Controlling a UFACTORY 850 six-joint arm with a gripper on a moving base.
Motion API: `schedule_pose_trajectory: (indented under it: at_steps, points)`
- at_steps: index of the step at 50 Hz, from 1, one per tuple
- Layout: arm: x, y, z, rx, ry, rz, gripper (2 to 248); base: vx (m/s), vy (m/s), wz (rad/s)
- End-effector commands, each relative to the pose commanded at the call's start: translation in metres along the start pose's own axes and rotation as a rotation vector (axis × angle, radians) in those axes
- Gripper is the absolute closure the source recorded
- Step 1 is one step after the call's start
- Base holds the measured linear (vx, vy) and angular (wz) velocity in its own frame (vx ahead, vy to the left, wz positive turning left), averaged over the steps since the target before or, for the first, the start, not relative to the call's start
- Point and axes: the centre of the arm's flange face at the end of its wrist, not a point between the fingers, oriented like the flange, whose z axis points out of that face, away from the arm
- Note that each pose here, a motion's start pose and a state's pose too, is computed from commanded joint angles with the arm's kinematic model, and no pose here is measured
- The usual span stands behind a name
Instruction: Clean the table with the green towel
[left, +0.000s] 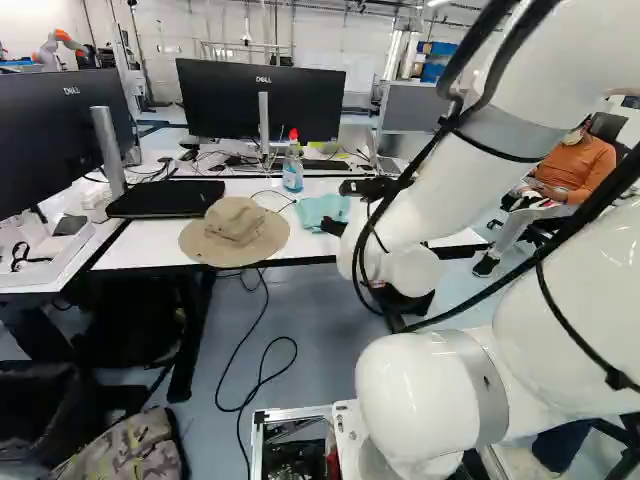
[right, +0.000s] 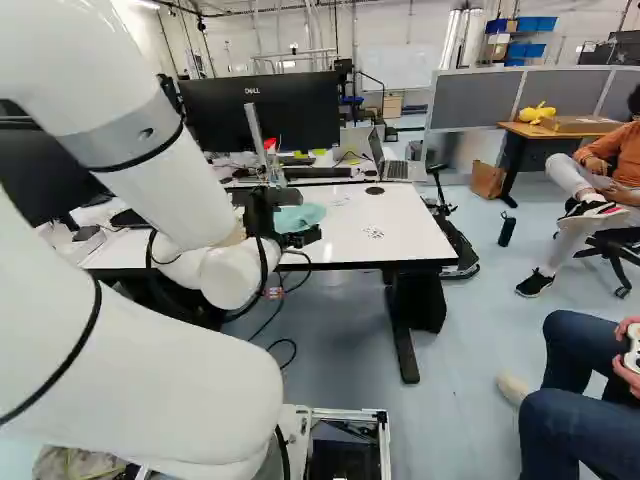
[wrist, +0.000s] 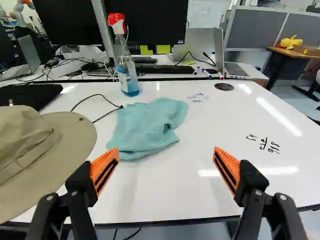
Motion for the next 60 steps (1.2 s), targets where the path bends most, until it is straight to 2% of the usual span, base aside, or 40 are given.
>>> schedule_pose_trajectory:
  at_steps: [38, 60]
  points:
    - [0.024, -0.001, 0.054, 0.002, -0.018, -0.001, 3, 0.0, 0.0, 0.0]
    - [0.036, -0.008, 0.091, 0.019, -0.046, -0.007, 3, 0.0, 0.0, 0.0]
